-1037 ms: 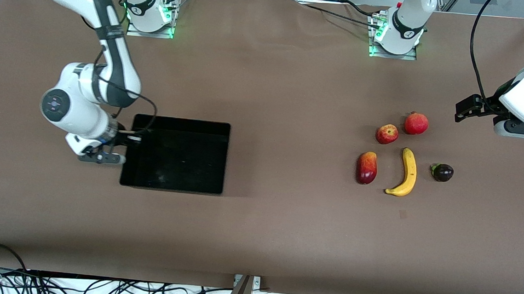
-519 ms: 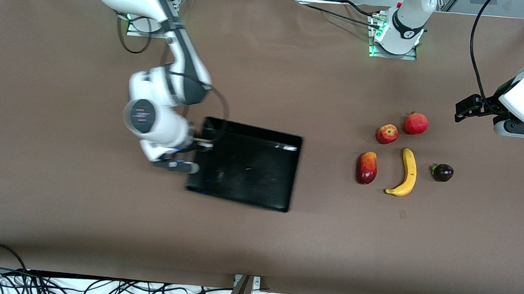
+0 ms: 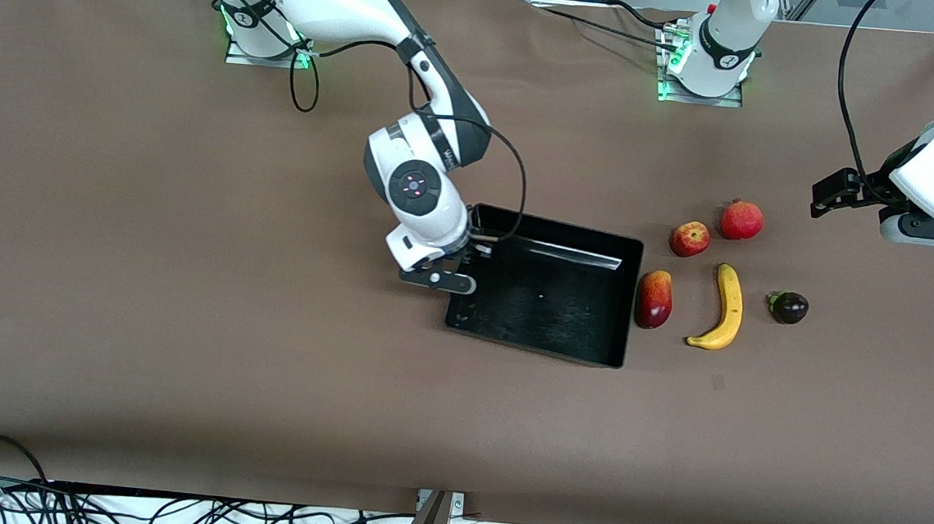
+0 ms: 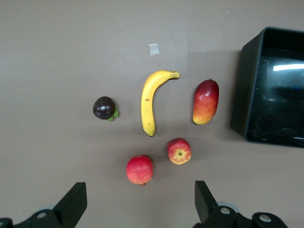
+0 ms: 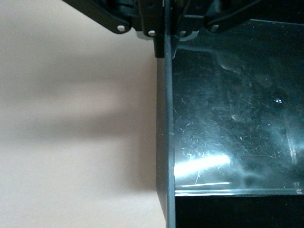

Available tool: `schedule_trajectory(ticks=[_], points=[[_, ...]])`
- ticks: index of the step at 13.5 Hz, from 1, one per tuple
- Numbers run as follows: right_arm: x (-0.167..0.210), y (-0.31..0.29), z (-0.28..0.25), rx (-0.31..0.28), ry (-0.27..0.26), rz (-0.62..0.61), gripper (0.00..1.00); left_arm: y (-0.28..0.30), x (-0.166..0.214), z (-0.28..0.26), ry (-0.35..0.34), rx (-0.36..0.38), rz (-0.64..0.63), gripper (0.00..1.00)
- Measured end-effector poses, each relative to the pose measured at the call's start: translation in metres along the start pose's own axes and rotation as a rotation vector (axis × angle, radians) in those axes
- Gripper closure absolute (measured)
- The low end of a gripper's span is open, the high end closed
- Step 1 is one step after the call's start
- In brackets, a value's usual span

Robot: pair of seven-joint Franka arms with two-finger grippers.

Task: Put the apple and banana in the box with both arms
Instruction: 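Push the black box with the right gripper toward the fruit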

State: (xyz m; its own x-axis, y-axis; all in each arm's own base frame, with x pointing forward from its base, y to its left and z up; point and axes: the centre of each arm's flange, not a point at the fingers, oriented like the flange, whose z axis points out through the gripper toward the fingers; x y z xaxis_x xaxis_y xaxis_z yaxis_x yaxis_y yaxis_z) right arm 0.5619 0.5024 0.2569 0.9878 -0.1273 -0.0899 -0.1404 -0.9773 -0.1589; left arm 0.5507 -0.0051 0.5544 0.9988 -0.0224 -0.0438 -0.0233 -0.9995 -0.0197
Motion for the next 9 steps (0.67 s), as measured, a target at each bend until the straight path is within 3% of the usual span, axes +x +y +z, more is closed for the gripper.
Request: schedule_trajectory(ticks=[9], points=[[-0.009, -0.012, 0.027, -0.006, 0.025, -0.107, 0.96, -0.006, 0.002, -0.006, 0.012, 0.0, -0.011, 0.0]])
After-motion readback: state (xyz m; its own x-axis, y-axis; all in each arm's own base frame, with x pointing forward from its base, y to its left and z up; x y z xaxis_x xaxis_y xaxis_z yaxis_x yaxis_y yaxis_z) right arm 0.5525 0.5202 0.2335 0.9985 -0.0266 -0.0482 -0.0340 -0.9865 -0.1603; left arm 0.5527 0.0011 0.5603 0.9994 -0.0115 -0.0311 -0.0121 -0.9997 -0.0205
